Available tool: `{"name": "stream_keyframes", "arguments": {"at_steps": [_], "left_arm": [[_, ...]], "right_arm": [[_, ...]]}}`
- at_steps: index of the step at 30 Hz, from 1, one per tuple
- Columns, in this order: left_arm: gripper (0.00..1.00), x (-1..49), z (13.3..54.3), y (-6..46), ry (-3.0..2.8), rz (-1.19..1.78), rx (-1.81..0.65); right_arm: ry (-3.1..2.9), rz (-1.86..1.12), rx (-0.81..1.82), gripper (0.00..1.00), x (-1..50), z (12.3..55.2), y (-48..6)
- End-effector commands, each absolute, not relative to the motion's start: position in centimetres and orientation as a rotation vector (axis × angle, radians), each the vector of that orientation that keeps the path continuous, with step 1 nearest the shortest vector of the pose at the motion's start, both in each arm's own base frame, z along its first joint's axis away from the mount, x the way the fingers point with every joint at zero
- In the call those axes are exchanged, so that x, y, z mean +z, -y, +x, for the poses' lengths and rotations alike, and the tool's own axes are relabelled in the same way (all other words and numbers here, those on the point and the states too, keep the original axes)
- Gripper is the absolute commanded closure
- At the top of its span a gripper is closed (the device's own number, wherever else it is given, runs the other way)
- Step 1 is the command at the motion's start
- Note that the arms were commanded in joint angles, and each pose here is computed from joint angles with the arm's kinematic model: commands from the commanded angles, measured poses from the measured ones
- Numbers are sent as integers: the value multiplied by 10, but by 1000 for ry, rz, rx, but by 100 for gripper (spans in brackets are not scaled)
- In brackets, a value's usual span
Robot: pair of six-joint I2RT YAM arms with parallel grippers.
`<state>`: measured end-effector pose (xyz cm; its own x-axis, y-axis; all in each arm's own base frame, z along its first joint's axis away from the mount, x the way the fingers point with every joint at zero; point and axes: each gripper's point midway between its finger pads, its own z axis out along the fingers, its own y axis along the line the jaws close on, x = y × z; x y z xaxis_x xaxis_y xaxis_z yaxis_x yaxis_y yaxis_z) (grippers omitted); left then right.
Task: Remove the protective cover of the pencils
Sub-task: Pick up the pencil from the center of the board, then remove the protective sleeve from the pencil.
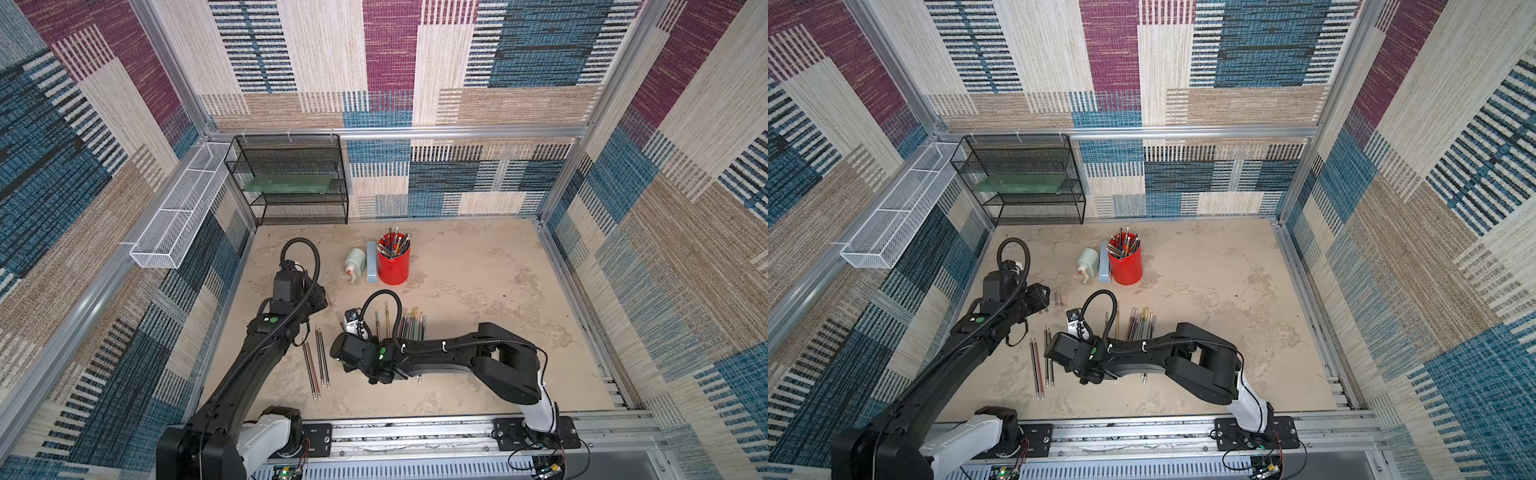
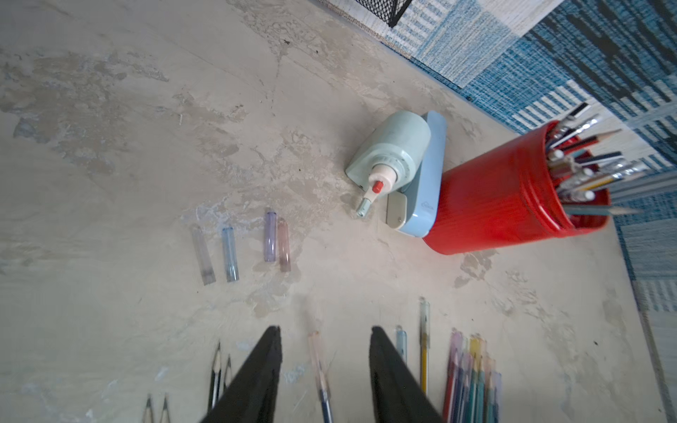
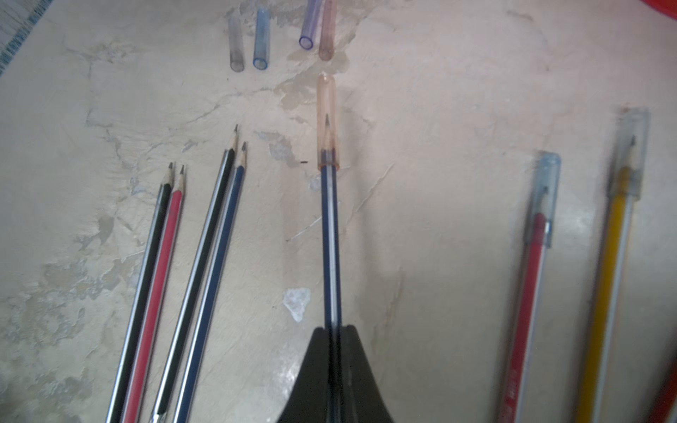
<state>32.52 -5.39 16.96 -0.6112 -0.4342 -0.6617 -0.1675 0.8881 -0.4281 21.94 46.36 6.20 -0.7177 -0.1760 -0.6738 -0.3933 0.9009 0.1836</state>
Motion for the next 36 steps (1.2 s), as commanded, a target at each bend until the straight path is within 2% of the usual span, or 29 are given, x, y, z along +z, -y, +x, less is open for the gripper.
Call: {"name": "stream_keyframes", "arguments": {"at_steps": [1, 9, 14, 27, 36], "left_arm": [[53, 175, 308, 71, -2211, -440, -584], [43, 186, 285, 111, -2191, -360, -919], [43, 193, 282, 129, -2214, -312, -1049], [42, 185, 284, 136, -2234, -290, -1067], [48, 183, 287, 141, -2253, -255, -1071]], "right_arm": [[-2305, -327, 521, 99, 88, 225, -467], [-2227, -258, 644, 100, 109, 217, -443], [-2159, -248, 699, 100, 127, 207, -435], [-2103, -243, 710, 100, 151, 203, -437], [-2100, -274, 717, 100, 154, 202, -449]]}}
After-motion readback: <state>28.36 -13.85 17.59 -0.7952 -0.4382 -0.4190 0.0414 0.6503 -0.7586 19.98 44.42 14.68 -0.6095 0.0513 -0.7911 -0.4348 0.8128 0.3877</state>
